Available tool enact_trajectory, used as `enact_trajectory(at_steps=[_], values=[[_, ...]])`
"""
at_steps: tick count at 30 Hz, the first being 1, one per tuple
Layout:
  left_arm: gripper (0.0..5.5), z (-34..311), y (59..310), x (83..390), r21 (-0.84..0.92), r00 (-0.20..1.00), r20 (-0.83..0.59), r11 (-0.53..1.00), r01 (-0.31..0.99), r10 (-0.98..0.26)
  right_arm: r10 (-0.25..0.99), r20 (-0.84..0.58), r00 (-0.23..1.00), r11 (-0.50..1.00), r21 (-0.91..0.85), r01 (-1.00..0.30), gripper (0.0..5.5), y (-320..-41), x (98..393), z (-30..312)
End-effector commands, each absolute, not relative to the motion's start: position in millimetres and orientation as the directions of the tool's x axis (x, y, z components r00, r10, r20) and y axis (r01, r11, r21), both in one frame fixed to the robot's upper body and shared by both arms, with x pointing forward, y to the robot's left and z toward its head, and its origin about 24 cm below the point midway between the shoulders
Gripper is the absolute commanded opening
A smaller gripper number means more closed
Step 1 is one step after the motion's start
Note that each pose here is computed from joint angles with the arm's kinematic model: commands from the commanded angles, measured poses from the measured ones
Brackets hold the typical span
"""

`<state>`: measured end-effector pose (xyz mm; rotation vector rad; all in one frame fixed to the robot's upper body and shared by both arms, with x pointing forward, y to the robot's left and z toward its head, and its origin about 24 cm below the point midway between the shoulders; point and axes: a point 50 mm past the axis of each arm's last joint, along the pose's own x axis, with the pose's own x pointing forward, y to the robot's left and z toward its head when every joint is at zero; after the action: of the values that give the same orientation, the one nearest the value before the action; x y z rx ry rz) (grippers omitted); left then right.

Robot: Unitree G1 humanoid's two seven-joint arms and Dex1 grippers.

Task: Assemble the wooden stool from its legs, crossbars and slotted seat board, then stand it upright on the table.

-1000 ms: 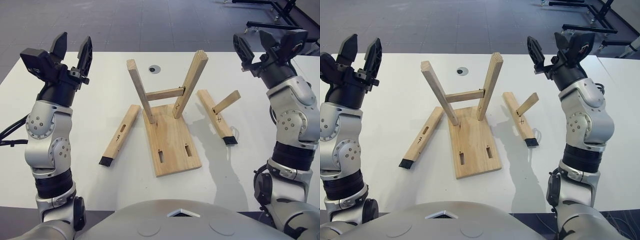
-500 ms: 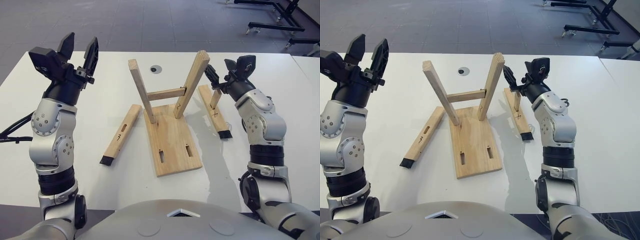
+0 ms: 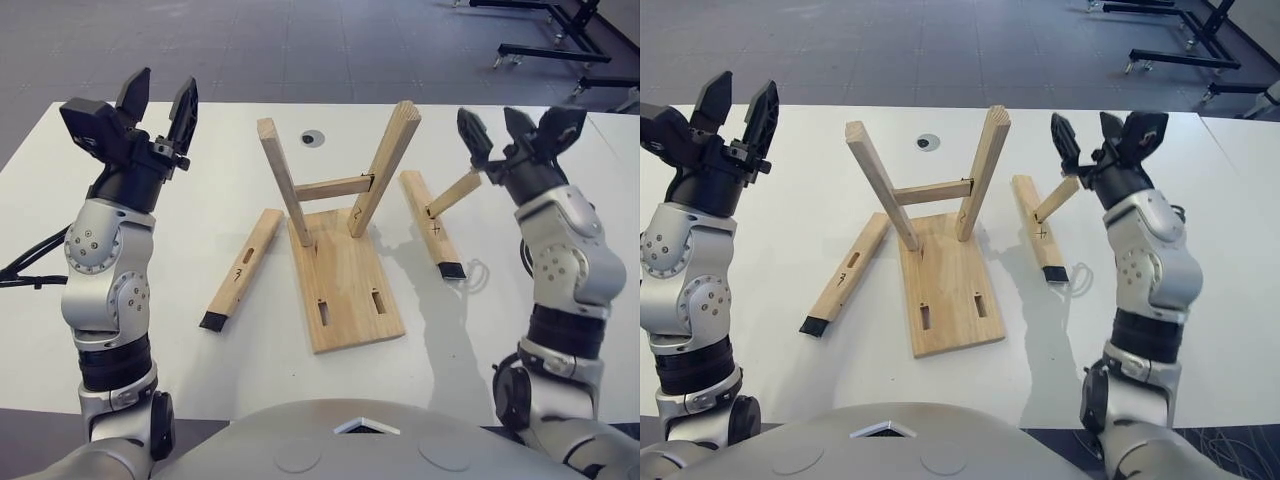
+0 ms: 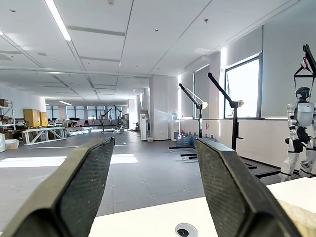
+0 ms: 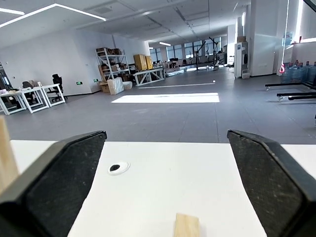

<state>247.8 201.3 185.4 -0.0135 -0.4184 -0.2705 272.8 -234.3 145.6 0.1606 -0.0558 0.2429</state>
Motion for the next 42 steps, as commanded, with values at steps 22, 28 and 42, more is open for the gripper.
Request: enact_trajectory(at_steps=[22, 28, 42], values=[[2.97, 190.1, 205.2, 232.8, 0.024, 0.882, 0.445, 0.987, 0.161, -0.155, 0.179, -0.648, 0.740, 0.979, 0.039, -0.202, 3.67, -221.0, 214.4, 48.5], [2.97, 188.4, 202.5, 232.3, 0.026, 0.884, 0.438, 0.985, 0.170, -0.164, 0.152, -0.690, 0.707, 0.985, 0.050, -0.163, 2.73, -220.4, 214.9, 42.7], [2.97, 214.2, 222.0, 257.6, -0.173, 0.798, 0.533, 0.887, 0.428, -0.281, 0.427, 0.092, 0.900, 0.847, 0.308, -0.433, 2.05, -236.2, 288.4, 173.4]])
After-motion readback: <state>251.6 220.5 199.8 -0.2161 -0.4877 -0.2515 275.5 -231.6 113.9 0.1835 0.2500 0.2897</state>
